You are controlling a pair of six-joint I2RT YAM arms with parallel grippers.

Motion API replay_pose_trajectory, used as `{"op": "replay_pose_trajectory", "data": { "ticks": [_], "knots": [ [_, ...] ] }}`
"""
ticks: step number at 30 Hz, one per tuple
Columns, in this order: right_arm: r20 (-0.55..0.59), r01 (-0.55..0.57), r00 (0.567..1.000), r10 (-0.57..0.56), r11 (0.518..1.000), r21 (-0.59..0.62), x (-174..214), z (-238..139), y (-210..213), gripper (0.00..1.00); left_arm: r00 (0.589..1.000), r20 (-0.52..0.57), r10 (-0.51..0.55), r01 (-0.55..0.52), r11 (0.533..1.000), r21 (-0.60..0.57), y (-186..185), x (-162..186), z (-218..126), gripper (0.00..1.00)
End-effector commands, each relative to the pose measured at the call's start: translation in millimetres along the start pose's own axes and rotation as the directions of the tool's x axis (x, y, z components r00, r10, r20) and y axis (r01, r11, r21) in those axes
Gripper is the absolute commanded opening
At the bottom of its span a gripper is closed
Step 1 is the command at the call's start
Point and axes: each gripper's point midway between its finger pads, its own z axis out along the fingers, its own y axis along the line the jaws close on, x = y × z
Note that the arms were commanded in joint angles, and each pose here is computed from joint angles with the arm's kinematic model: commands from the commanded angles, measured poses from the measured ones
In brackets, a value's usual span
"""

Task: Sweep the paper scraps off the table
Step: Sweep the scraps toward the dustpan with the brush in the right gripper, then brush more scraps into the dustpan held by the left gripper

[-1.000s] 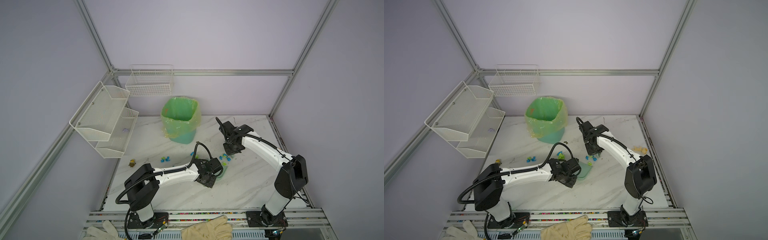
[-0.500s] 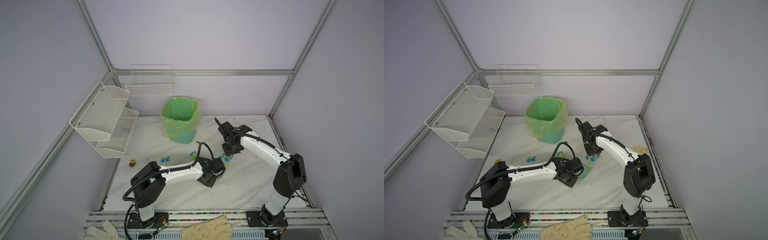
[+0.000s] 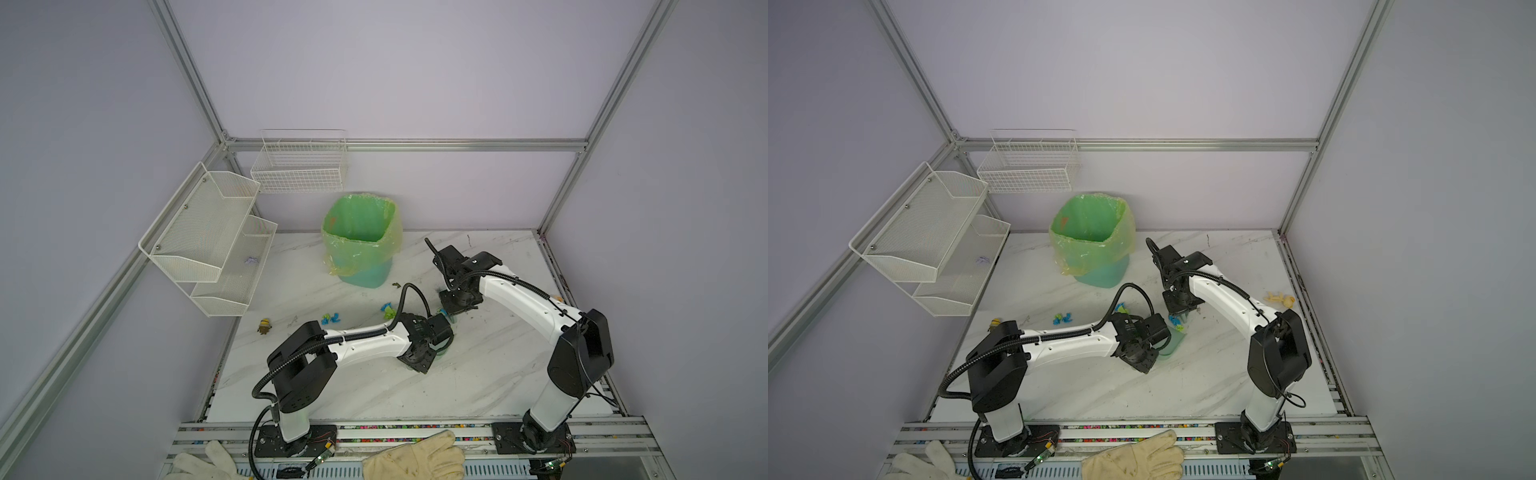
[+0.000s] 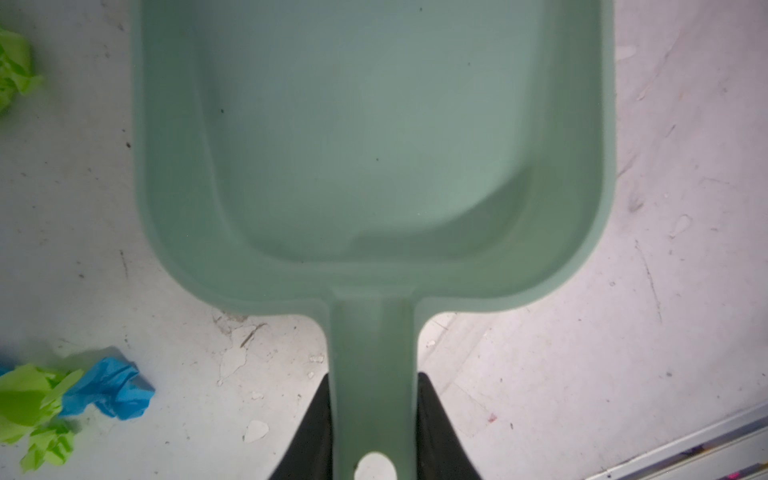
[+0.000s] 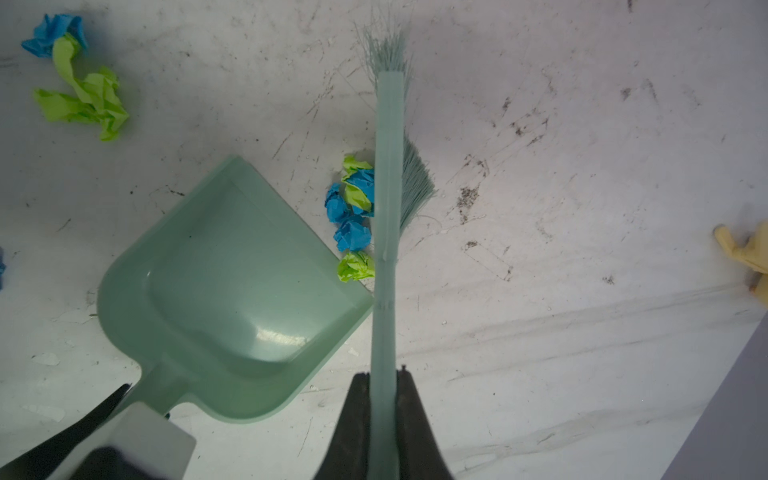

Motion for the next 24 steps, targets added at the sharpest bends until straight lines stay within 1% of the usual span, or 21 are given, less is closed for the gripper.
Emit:
{"op": "replay_pose_trajectory", "data": {
  "ticks": [1, 7, 11, 19, 22, 24],
  "knots": [
    [-0.070, 0.022, 0.997, -0.026, 0.997, -0.069, 26.2, -2.0, 12.8, 0.00, 0.997, 0.070, 0.021, -0.022, 1.000, 0.018, -9.3, -25.7, -18.1, 0.00],
    [-0.117, 0.047, 0.991, -0.064, 0.989, -0.138, 53.7, -1.6, 21.4, 0.00, 0.998, 0.065, 0.019, -0.019, 1.000, -0.002, -1.8, -26.7, -11.6, 0.00],
    [-0.101, 0.061, 0.992, -0.082, 0.980, -0.191, 62.4, -9.2, 26.8, 0.00, 0.997, 0.069, 0.016, -0.015, 1.000, -0.007, 4.3, -28.9, -10.9, 0.00],
    [-0.008, 0.077, 0.996, -0.083, 0.947, -0.313, 62.0, -37.8, 41.8, 0.00, 0.997, 0.072, 0.014, -0.015, 1.000, 0.005, 6.0, -33.4, -12.3, 0.00],
    [0.052, 0.083, 0.996, -0.070, 0.936, -0.341, 56.9, -51.5, 44.3, 0.00, 0.997, 0.074, 0.009, -0.010, 1.000, 0.010, 5.7, -34.3, -13.6, 0.00],
    [0.075, 0.083, 0.995, -0.062, 0.937, -0.338, 55.4, -56.6, 42.4, 0.00, 0.997, 0.072, 0.005, -0.006, 1.000, 0.011, 6.4, -32.9, -13.8, 0.00]
  ]
}}
